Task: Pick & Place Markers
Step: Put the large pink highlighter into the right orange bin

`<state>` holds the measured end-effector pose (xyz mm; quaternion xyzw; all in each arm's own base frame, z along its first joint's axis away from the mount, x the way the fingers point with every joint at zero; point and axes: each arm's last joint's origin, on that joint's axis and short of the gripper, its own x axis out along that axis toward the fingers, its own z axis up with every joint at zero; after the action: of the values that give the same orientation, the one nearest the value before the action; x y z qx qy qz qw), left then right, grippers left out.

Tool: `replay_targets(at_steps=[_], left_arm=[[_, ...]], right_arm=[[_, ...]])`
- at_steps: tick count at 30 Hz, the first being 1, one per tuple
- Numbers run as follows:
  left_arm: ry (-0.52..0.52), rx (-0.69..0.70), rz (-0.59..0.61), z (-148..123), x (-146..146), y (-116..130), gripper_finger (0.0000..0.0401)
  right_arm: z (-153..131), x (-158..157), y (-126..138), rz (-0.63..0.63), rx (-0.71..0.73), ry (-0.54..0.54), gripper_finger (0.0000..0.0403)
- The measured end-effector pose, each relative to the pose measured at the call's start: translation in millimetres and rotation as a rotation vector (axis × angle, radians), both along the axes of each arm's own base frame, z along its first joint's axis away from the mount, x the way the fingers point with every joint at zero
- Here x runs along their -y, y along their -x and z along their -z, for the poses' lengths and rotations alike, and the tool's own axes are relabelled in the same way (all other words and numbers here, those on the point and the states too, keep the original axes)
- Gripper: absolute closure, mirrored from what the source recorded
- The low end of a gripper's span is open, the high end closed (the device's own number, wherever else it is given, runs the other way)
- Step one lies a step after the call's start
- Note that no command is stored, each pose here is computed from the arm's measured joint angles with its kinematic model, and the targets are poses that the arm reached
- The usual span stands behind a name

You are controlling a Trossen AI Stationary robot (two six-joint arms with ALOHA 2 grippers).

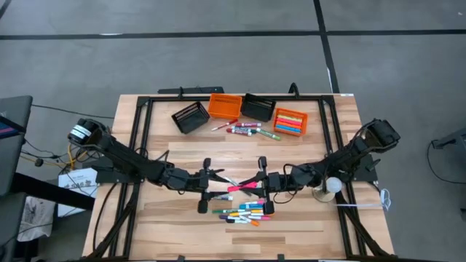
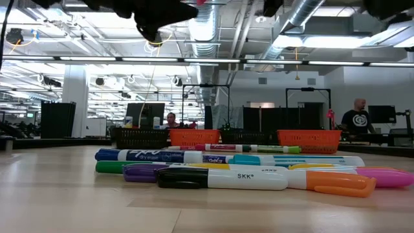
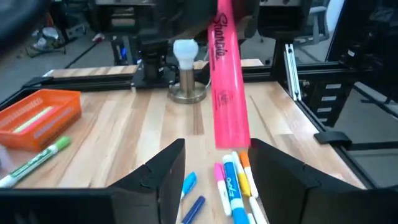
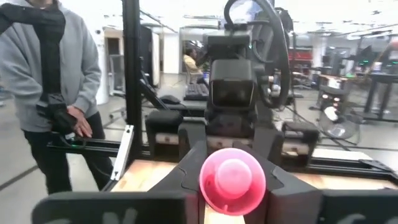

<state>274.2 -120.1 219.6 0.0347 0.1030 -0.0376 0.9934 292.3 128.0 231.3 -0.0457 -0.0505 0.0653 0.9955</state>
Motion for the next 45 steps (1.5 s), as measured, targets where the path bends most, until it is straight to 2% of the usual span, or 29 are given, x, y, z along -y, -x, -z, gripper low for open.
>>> replay_targets(at_steps=[8, 17, 20, 25, 36, 45], left_arm=[[0.034, -0.074, 0.002, -11, -1, 18, 0.0224], [0.021, -0.107, 0.009, -7, 1, 19, 0.0224], [0.021, -0.107, 0.009, -7, 1, 19, 0.0224], [0.017, -0.106, -0.003, -7, 0, 19, 0.0224], [0.001, -0.141, -0.029, 5, -4, 23, 0.0224], [0.045, -0.15, -0.113, 13, -14, 23, 0.0224]], right_arm=[[-20, -3, 26, 0.151, -0.102, 0.031, 0.0347], [-37, 18, 64, 0.446, -0.245, 0.002, 0.0351], [-38, 31, 74, 0.581, -0.284, -0.002, 0.0351], [-36, 60, 85, 0.706, -0.367, -0.035, 0.0351], [-15, 131, 102, 1.075, -0.627, -0.055, 0.0351], [-4, 184, 109, 1.214, -0.793, -0.147, 0.0351]])
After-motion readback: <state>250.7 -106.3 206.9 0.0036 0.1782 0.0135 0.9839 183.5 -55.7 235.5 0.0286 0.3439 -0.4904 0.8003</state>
